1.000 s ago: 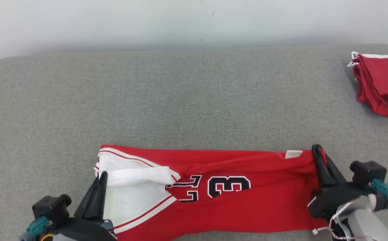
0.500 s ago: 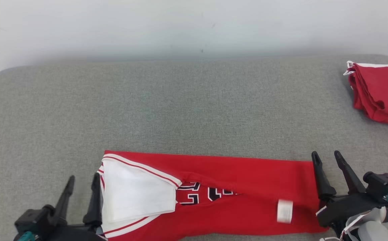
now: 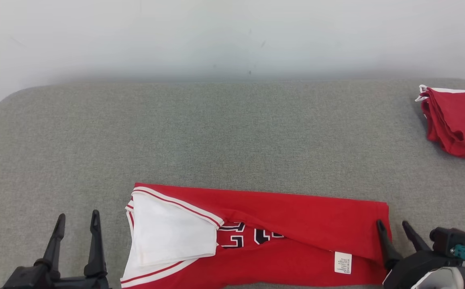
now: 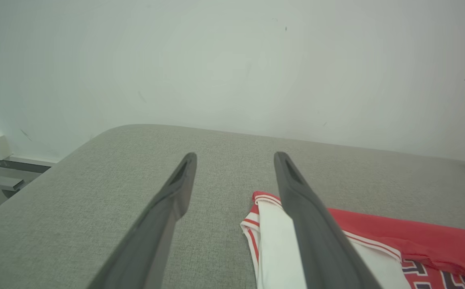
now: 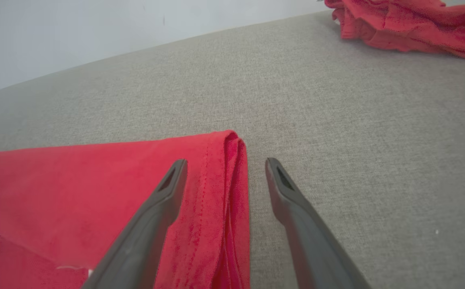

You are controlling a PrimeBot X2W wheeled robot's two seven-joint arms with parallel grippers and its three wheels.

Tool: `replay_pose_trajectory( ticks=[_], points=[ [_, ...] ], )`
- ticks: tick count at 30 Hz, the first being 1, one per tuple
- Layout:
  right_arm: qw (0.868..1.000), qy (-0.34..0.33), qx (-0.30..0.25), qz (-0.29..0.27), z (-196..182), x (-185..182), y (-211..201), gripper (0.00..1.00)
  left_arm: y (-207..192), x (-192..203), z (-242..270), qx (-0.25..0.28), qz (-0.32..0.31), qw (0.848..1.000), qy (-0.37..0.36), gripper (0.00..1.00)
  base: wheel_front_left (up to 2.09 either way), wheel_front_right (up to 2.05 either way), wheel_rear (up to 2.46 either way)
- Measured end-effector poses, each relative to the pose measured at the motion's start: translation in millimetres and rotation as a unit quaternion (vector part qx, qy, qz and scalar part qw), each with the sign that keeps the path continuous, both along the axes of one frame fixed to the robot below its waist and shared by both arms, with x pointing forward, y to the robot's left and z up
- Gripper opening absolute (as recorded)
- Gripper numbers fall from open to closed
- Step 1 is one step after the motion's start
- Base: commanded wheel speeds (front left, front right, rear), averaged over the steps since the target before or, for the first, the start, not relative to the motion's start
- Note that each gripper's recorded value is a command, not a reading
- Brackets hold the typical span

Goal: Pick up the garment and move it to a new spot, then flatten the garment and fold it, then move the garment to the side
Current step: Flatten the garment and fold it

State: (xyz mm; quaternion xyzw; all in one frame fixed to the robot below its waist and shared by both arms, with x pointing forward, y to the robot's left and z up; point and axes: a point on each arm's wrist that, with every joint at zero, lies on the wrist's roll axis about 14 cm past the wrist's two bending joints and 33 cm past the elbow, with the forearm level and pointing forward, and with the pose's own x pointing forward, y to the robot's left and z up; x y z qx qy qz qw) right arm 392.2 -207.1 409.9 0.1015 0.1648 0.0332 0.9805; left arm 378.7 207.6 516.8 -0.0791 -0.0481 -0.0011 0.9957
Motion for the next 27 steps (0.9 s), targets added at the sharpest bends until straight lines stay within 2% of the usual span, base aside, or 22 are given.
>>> replay_pose_trajectory(
  ticks=[10, 11, 12, 13, 19, 27],
  points=[
    [0.997, 0.076, -0.004, 0.011, -35.0, -10.9, 12.4, 1.0, 4.0, -9.3, -10.8, 0.008, 0.01, 1.0, 0.011, 1.0, 0.0, 0.0, 0.0],
    [0.997, 0.078, -0.003, 0.013, -35.5, -10.9, 14.0, 0.8, 4.6, -10.0, -11.3, 0.008, 0.012, 1.0, 0.012, 1.0, 0.0, 0.0, 0.0],
    [0.997, 0.08, -0.001, 0.013, -35.7, -11.1, 15.1, 0.21, 4.7, -10.5, -11.2, 0.007, 0.012, 1.0, 0.011, 1.0, 0.0, 0.0, 0.0],
    [0.997, 0.08, -0.001, 0.013, -35.7, -11.1, 15.1, 0.0, 4.7, -10.5, -11.2, 0.007, 0.012, 1.0, 0.011, 1.0, 0.0, 0.0, 0.0],
    [0.997, 0.078, -0.003, 0.003, -32.3, -9.4, 6.0, 0.0, 5.0, -11.0, -10.0, 0.006, 0.014, 1.0, 0.007, 1.0, 0.0, 0.0, 0.0],
    [0.996, 0.043, -0.047, -0.061, -3.5, 2.6, -67.5, 0.0, 1.8, -15.5, -11.6, 0.005, 0.012, 1.0, 0.008, 1.0, 0.0, 0.0, 0.0]
  ],
)
